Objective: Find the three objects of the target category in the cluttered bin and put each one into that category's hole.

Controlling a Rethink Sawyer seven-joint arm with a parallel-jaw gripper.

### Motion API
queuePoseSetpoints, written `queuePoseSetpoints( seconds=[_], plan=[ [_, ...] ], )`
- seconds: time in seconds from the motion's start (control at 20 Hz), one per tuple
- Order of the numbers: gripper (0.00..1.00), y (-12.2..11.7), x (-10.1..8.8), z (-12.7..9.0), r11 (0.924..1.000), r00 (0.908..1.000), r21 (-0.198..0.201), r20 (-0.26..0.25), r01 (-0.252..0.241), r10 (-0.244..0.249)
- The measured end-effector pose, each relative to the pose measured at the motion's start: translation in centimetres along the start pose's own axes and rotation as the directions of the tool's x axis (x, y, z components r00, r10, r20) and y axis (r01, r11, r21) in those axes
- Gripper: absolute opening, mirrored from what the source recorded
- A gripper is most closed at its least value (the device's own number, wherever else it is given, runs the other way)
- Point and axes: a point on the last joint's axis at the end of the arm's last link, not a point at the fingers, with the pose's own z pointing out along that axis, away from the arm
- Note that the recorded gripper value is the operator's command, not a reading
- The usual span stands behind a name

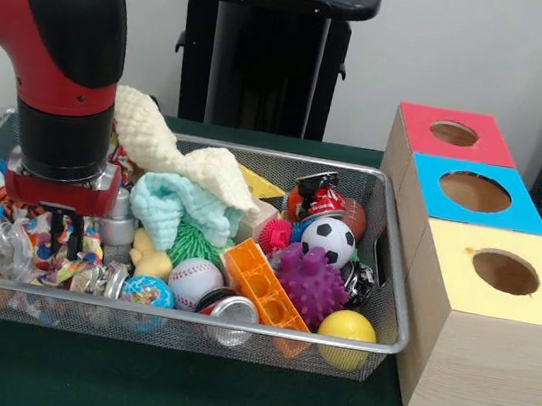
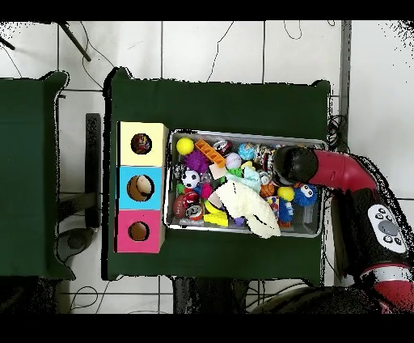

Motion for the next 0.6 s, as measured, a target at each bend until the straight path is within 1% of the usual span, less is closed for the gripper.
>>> queuePoseSetpoints(
  seconds=[0.15,0.6],
  plan=[
    [0.00,0.13,0.04,0.29,1.0000,1.0000,-0.002,0.008,0.001,-0.001],
    [0.00,0.26,0.17,0.55,1.0000,1.0000,-0.007,0.006,0.000,0.000]
  ],
)
